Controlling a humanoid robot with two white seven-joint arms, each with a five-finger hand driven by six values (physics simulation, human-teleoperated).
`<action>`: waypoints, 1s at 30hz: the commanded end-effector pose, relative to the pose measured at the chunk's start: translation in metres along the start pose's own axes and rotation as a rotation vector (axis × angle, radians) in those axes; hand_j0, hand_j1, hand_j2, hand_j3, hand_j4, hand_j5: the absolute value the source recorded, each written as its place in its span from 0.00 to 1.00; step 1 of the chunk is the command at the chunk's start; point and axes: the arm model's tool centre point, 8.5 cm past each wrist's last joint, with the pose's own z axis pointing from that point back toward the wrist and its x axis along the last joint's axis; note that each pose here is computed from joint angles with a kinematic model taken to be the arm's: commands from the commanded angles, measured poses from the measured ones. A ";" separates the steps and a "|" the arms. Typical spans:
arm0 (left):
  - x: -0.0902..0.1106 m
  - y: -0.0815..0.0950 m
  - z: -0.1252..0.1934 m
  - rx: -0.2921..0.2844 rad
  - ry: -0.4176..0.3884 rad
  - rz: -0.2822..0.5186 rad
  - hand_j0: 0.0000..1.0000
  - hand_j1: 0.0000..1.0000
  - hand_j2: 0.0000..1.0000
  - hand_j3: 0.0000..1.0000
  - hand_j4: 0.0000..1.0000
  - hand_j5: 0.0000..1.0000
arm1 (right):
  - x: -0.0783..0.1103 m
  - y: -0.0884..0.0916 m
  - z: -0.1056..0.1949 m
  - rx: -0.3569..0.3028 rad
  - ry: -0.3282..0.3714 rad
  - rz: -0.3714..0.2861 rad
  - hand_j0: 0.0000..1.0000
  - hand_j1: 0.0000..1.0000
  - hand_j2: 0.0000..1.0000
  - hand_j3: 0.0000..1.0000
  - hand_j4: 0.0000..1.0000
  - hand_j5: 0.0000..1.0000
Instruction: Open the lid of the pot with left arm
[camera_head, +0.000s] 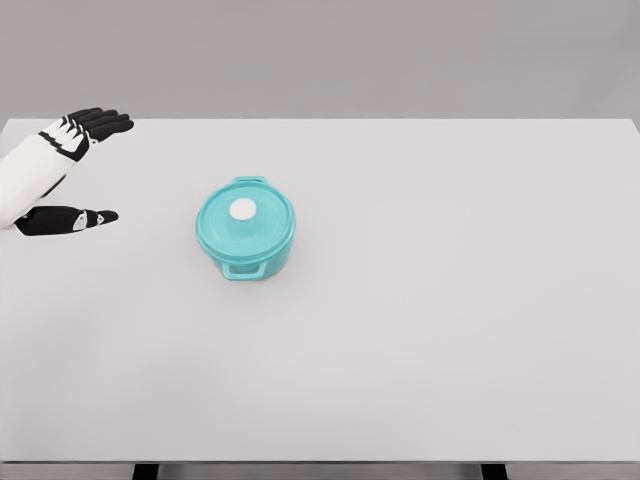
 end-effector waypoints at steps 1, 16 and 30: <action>0.000 0.001 0.000 0.006 -0.001 0.003 1.00 1.00 1.00 1.00 1.00 1.00 | 0.001 0.000 0.000 -0.002 -0.004 -0.007 1.00 1.00 1.00 1.00 1.00 1.00; 0.031 -0.025 -0.078 -0.434 -0.231 -0.103 1.00 1.00 1.00 1.00 1.00 1.00 | -0.002 0.000 0.000 -0.001 0.004 0.000 1.00 1.00 1.00 1.00 1.00 1.00; 0.038 -0.021 -0.140 -0.608 -0.316 -0.436 1.00 1.00 1.00 1.00 1.00 1.00 | -0.002 0.000 0.000 -0.001 0.004 0.000 1.00 1.00 1.00 1.00 1.00 1.00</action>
